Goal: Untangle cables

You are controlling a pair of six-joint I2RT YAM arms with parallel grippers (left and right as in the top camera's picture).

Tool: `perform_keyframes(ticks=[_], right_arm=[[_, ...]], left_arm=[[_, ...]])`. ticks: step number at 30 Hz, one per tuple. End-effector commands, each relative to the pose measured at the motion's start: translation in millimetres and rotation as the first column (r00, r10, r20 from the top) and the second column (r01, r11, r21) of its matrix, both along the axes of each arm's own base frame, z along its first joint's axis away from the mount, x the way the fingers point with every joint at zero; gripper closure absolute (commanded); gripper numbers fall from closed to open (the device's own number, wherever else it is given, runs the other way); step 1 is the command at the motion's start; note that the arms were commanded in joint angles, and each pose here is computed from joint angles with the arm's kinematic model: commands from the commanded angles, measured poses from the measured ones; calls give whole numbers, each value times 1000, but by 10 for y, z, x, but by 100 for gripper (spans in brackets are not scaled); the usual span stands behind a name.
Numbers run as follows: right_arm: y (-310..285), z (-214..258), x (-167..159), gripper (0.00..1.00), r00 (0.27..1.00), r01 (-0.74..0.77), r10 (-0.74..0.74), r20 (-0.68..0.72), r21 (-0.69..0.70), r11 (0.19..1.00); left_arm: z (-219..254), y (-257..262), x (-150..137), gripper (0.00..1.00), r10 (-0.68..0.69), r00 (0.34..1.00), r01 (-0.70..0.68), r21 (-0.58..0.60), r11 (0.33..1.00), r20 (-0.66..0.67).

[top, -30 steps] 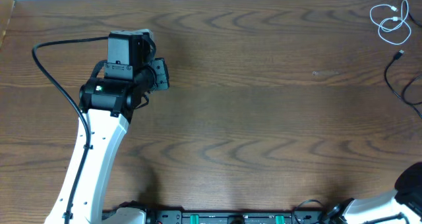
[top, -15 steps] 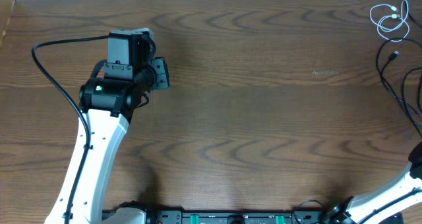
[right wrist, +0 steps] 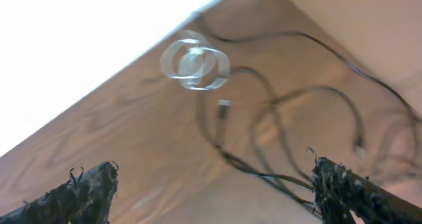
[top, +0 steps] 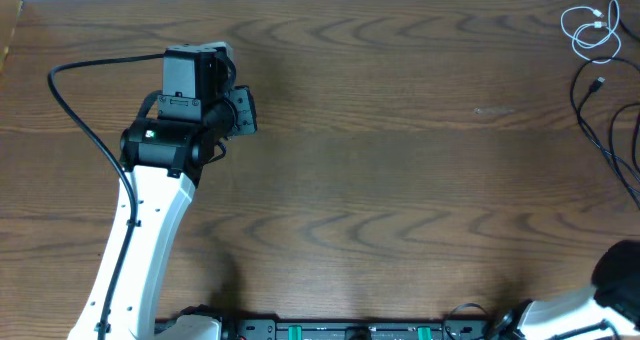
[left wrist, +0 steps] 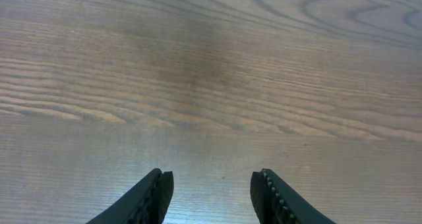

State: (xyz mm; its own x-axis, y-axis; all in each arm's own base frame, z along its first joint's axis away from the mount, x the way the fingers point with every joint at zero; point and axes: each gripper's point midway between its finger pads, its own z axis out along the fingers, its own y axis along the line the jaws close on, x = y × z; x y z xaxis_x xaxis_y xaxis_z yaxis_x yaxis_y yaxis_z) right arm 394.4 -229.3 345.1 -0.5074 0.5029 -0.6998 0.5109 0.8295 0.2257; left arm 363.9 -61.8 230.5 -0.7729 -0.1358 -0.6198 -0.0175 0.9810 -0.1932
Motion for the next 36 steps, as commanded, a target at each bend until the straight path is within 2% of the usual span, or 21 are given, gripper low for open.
perform_keyframes(ticks=[1,8,9,10,13,14,15,16,20,25,31,36], right_arm=[[560,381,-18,8,984,-162,166,66,-58,985],[1577,540,-106,7,919,-387,390,55,-65,920],[1797,524,-123,8,892,-448,450,44,-57,892],[2181,471,-154,8,837,-547,548,20,-40,836],[2532,383,-221,9,785,-619,619,-28,-31,784],[2630,349,-247,1,774,-633,631,-55,-42,773],[2671,334,-259,1,770,-637,634,-70,-51,769],[2699,323,-268,1,768,-640,635,-81,-60,766],[2751,285,-316,1,766,-641,630,-127,-90,762],[2666,377,-592,1,782,-622,606,-147,-112,775],[2623,645,-1013,1,792,-610,604,-91,-153,777],[2609,717,-1191,1,793,-607,604,-76,-163,777]], left_arm=[[254,29,-37,56,-7,997,6,13,1000,74],[646,53,-194,56,-12,981,11,4,1000,195],[707,58,-228,56,-11,977,11,1,1000,213],[762,64,-262,49,-11,973,11,-1,1000,229],[754,64,-271,46,-11,974,11,-1,1000,225],[693,67,-291,26,-12,980,12,3,1000,198],[640,71,-318,10,-12,985,12,6,1000,174],[588,74,-340,4,-13,989,12,9,1000,150],[407,74,-347,2,-14,997,13,19,1000,77],[277,66,-286,2,-14,999,13,24,1000,36],[211,63,-267,2,-14,1000,14,27,1000,14],[211,63,-267,2,-15,1000,14,28,1000,14]])
